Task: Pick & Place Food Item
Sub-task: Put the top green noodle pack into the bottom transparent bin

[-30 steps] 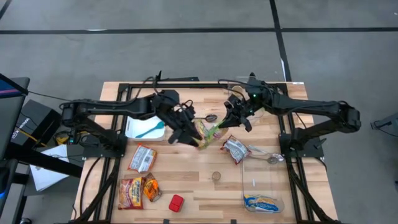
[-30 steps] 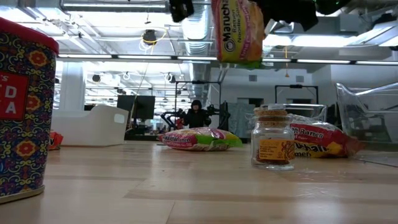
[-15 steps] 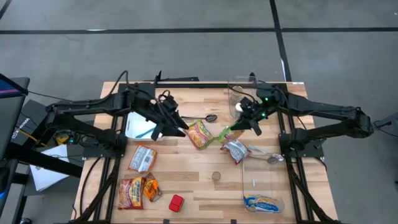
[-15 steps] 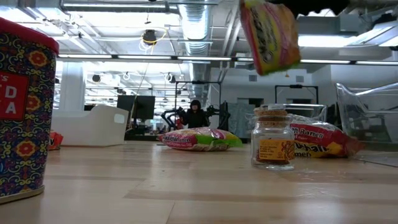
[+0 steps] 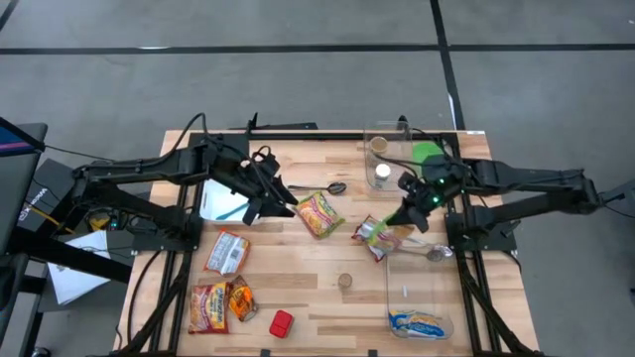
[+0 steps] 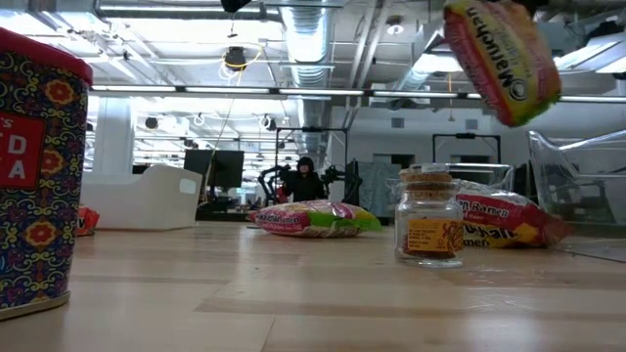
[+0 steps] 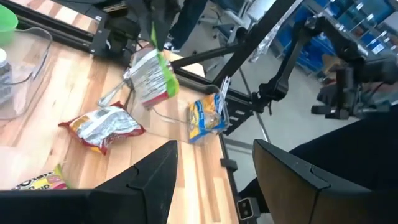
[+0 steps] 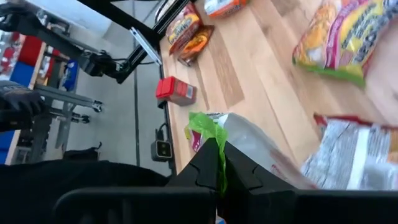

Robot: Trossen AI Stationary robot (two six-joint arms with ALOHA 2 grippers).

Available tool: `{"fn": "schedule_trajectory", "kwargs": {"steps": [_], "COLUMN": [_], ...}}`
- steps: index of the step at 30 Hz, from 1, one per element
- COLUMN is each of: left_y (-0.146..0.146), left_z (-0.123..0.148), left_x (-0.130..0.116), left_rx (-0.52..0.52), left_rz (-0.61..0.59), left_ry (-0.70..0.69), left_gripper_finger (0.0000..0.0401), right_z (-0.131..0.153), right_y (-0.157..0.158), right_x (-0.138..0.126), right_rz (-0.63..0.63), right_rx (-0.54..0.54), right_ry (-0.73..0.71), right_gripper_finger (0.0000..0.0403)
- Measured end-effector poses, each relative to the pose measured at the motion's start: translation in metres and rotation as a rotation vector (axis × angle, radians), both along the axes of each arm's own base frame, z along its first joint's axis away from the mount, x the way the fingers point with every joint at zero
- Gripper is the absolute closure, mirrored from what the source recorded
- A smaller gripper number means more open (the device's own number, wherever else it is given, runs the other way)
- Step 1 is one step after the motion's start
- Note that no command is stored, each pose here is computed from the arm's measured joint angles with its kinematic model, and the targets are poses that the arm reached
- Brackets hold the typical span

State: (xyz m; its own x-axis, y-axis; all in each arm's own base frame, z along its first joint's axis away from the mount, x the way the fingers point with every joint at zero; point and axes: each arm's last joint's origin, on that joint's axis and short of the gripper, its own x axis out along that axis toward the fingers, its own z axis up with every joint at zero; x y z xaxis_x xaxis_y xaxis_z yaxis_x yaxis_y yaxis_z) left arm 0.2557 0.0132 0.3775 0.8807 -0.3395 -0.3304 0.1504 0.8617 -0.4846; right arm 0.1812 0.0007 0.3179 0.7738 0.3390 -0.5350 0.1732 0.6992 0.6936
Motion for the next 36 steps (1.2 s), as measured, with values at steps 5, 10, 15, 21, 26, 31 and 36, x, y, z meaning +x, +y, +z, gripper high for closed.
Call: {"fn": "schedule_trajectory", "kwargs": {"steps": [5, 10, 15, 21, 26, 31, 36], "left_y": [0.0, 0.0, 0.0, 0.0, 0.0, 0.0, 0.0], "left_z": [0.0, 0.0, 0.0, 0.0, 0.0, 0.0, 0.0], "left_x": [0.0, 0.0, 0.0, 0.0, 0.0, 0.0, 0.0], "left_rx": [0.004, 0.022, 0.027, 0.034, 0.051, 0.052, 0.052], "left_rz": [0.002, -0.006, -0.008, -0.01, -0.017, -0.018, -0.018], "left_ry": [0.002, -0.005, -0.008, -0.01, -0.017, -0.018, -0.018], "left_gripper_finger": [0.0197, 0.0197, 0.0197, 0.0197, 0.0197, 0.0197, 0.0197], "right_z": [0.004, 0.004, 0.001, -0.007, -0.018, -0.027, -0.036], "right_y": [0.016, 0.034, 0.05, 0.067, 0.078, 0.091, 0.105], "right_x": [-0.011, -0.022, -0.029, -0.037, -0.039, -0.037, -0.035], "right_rz": [-0.045, -0.078, -0.134, -0.215, -0.297, -0.356, -0.372], "right_rx": [0.047, 0.084, 0.137, 0.181, 0.197, 0.22, 0.226], "right_ry": [0.025, 0.087, 0.164, 0.279, 0.41, 0.509, 0.582], "right_gripper_finger": [0.0403, 0.0403, 0.0403, 0.0403, 0.0403, 0.0403, 0.0403]}}
